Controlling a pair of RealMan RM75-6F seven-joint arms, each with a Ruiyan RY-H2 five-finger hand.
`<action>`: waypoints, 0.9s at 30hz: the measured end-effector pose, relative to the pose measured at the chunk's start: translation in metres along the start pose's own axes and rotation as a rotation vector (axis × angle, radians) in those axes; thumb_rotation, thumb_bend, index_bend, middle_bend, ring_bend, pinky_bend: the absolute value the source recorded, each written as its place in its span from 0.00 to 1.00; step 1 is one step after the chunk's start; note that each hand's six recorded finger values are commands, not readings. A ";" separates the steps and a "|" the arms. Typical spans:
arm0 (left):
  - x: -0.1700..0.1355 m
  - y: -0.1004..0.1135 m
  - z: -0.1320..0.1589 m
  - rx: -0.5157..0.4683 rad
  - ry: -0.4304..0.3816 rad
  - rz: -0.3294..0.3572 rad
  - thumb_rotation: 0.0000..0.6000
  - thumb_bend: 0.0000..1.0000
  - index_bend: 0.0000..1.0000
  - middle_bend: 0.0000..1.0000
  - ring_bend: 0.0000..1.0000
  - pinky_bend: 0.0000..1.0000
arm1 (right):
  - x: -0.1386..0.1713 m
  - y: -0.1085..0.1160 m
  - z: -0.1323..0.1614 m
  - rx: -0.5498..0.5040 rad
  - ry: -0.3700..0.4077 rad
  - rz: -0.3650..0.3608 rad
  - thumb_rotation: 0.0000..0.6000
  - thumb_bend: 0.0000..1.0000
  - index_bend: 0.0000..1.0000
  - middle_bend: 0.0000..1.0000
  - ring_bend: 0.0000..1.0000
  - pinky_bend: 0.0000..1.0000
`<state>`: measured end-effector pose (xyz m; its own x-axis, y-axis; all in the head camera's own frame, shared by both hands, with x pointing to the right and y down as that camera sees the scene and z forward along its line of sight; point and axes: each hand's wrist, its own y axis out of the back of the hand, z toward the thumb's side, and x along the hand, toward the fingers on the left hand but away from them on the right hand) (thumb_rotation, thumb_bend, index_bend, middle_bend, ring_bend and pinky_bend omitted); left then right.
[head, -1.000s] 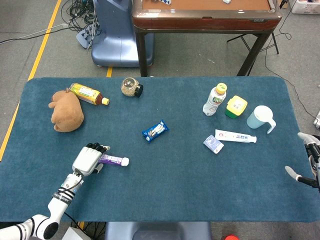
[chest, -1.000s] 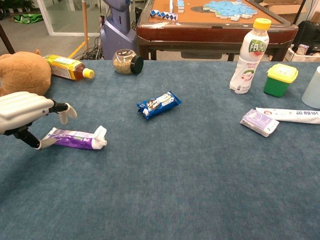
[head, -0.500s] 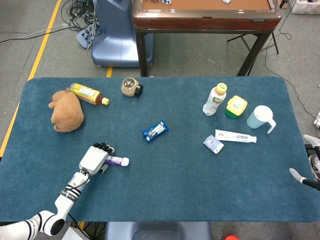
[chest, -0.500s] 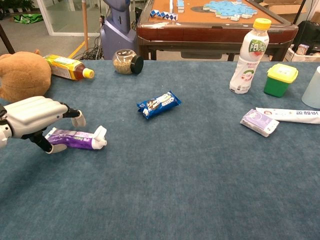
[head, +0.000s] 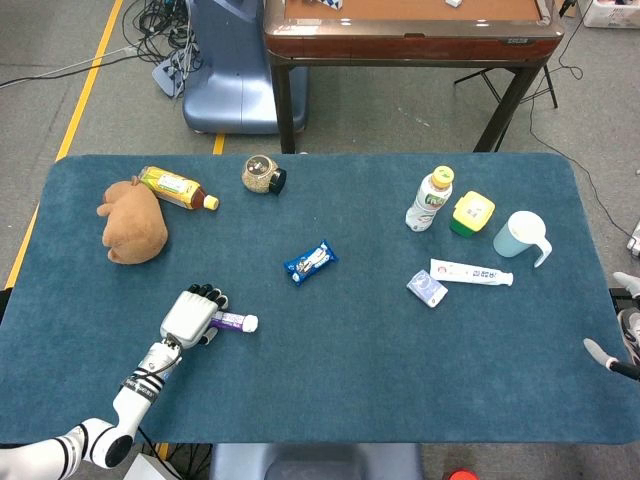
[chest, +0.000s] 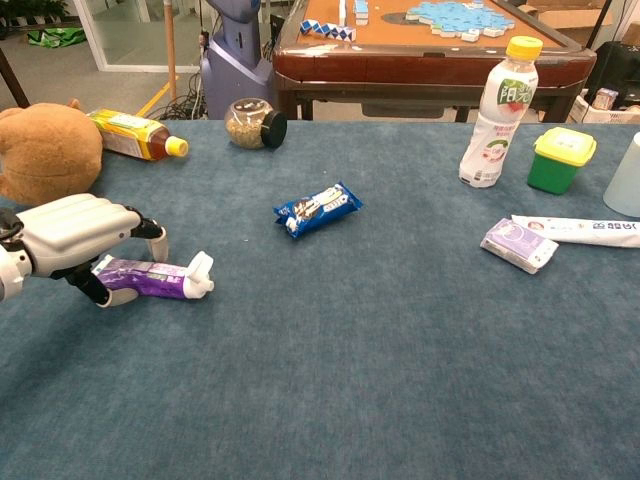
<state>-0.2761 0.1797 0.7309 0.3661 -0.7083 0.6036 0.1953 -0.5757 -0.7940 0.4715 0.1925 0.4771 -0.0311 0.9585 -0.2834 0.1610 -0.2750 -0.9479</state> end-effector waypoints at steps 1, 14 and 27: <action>0.000 0.000 0.000 0.000 0.000 -0.001 1.00 0.26 0.39 0.32 0.22 0.25 | 0.000 0.000 0.000 0.000 -0.001 0.000 1.00 0.20 0.17 0.22 0.16 0.17; 0.001 0.006 -0.003 -0.048 -0.022 0.047 1.00 0.33 0.54 0.50 0.36 0.25 | 0.001 0.001 0.004 0.001 0.008 0.001 1.00 0.20 0.17 0.22 0.16 0.17; -0.002 0.034 -0.013 -0.205 -0.074 0.106 1.00 0.37 0.58 0.59 0.43 0.32 | -0.014 -0.009 0.048 0.019 0.155 0.074 1.00 0.21 0.17 0.22 0.16 0.17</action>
<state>-0.2824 0.1566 0.7038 0.4418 -0.7418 0.5045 -0.0337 -0.5758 -0.8169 0.4226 0.1781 0.4827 0.1327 0.9352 -0.3282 0.1382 -0.3454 -0.9282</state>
